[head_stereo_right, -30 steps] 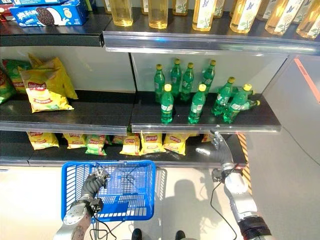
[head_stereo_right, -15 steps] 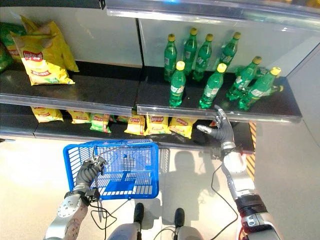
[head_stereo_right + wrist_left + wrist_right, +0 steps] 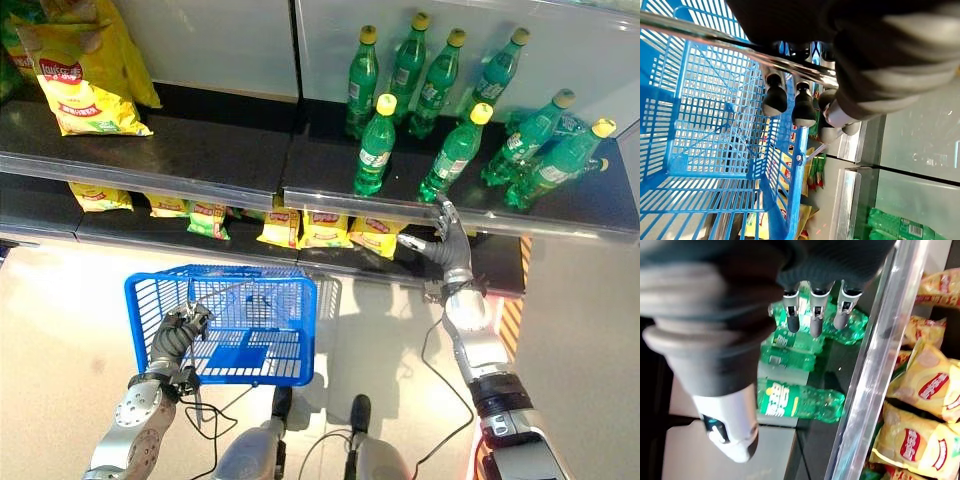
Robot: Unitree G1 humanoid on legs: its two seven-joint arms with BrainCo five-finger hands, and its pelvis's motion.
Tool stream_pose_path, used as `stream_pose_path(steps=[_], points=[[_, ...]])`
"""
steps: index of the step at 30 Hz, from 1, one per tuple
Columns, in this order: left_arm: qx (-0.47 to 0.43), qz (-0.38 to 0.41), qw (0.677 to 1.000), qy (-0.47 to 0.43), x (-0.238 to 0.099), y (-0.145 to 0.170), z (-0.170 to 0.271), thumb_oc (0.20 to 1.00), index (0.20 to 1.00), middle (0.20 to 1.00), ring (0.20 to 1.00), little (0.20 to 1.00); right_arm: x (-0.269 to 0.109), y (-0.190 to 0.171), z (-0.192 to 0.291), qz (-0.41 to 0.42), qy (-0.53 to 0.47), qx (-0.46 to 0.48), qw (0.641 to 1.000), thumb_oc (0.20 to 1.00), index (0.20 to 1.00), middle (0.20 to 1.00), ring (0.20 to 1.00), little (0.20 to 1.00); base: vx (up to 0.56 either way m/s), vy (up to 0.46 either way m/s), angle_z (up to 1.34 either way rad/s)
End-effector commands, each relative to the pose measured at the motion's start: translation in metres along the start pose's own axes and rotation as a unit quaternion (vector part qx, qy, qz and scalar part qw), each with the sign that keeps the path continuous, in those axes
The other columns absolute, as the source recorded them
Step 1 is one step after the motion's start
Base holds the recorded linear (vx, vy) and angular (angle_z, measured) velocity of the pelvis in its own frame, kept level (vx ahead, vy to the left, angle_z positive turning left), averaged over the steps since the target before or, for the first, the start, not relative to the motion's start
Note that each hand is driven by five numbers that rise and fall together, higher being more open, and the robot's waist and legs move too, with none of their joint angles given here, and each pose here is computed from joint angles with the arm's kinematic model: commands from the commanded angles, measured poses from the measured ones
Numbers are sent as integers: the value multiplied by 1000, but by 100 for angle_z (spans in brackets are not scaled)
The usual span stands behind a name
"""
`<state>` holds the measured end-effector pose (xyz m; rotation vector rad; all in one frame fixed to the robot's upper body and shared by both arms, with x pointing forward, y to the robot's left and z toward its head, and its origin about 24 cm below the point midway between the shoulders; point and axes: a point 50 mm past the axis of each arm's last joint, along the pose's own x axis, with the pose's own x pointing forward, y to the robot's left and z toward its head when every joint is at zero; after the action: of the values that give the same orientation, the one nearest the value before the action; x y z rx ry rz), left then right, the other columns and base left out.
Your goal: Pick up the snacks into the basket
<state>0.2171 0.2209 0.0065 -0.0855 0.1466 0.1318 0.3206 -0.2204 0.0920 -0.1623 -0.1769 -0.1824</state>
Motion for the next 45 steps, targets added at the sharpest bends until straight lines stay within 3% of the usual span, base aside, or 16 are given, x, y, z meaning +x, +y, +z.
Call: stream_pose_path(steps=[1, 13, 35, 45], points=[[-10, -21, 985, -170, 4, -6, 69, 200, 200, 200, 200, 200, 17, -6, 23, -54, -45, 21, 997, 1000, 1000, 1000, 1000, 1000, 0, 0, 0], [-12, -12, 984, -177, 2, -5, 72, 200, 200, 200, 200, 200, 26, -17, 28, -121, -40, 46, 991, 1000, 1000, 1000, 1000, 1000, -2, 2, 0], [5, -25, 987, -157, 2, -2, 67, 200, 200, 200, 200, 200, 39, -23, 56, -97, -79, 35, 992, 1000, 1000, 1000, 1000, 1000, 1, 0, -1], [4, -39, 987, -153, -1, -4, 67, 200, 200, 200, 200, 200, 63, -32, 72, -121, -76, 77, 987, 1000, 1000, 1000, 1000, 1000, -13, 2, -3]])
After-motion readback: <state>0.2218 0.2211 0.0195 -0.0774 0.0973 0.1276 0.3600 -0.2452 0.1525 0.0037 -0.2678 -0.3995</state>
